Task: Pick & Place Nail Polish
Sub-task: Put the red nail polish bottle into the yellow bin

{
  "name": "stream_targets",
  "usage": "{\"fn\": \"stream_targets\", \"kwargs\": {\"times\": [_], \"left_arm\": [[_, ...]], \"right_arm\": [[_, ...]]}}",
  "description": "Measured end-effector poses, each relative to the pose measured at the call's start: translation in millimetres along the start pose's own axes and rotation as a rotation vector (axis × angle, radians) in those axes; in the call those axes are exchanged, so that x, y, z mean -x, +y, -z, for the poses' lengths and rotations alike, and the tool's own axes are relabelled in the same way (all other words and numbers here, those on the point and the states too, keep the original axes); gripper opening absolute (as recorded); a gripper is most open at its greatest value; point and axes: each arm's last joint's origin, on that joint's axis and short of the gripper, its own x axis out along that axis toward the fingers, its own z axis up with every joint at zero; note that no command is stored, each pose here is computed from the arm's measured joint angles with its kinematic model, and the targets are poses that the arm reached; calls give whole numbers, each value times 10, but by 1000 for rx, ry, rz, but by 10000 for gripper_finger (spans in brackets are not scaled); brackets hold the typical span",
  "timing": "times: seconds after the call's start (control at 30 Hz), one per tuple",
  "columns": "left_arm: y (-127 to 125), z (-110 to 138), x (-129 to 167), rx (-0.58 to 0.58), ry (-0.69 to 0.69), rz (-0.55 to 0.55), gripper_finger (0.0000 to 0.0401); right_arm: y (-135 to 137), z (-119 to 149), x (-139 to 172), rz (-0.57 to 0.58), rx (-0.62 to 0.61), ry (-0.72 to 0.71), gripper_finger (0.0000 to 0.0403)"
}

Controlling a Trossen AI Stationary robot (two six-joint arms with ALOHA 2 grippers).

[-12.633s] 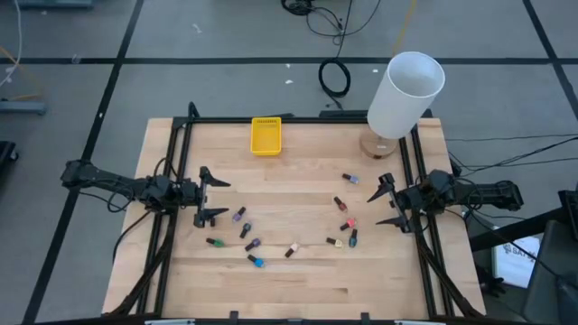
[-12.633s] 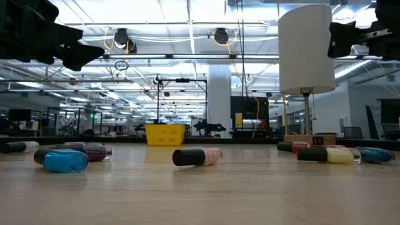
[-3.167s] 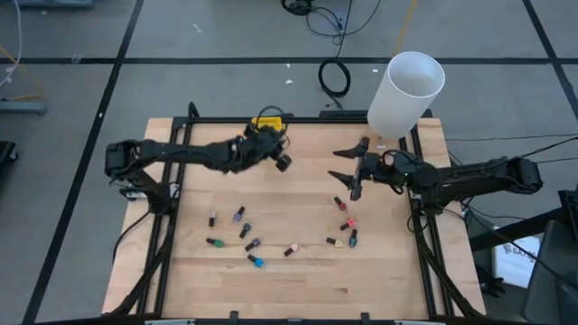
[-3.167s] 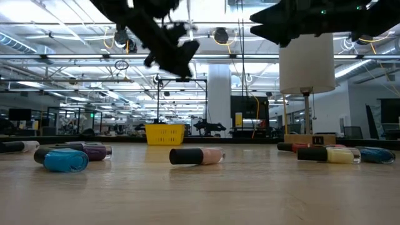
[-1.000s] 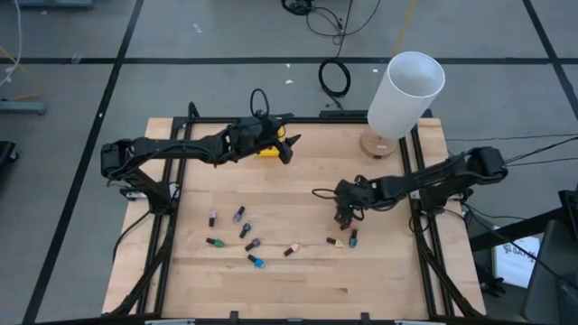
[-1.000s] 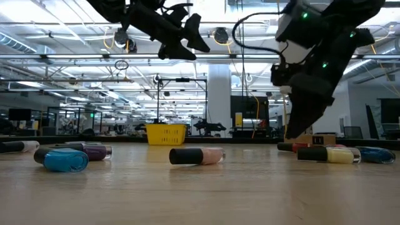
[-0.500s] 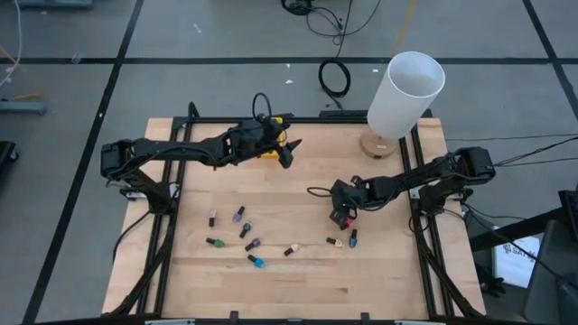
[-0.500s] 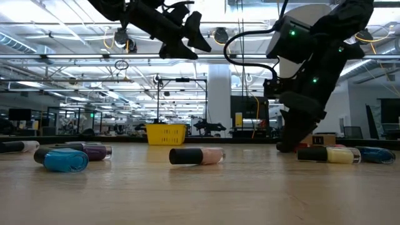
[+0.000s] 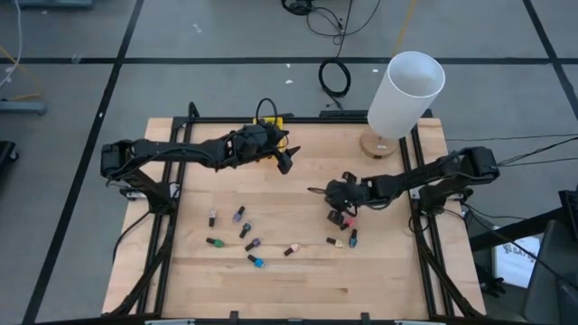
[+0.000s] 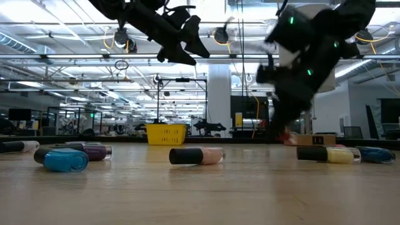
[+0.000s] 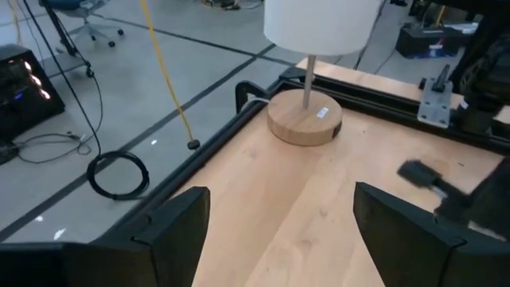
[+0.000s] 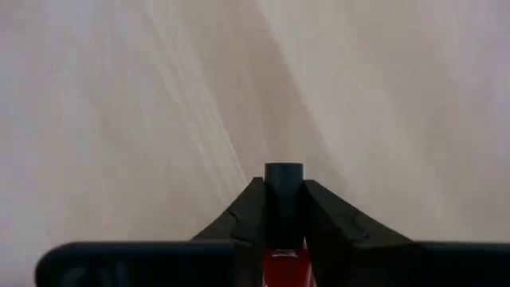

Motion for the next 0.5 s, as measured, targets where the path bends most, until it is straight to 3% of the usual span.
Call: {"fn": "stream_targets", "kwargs": {"times": [0.1, 0.33, 0.5], "left_arm": [[-79, 45, 16, -31, -3, 24, 288], [-157, 366, 47, -15, -155, 90, 269], [-235, 533, 154, 3, -305, 272, 268]], "right_arm": [[1, -178, 198, 3, 67, -165, 49], [-87, -471, 733, 148, 165, -556, 49], [-168, -514, 856, 3, 204, -832, 49]]}}
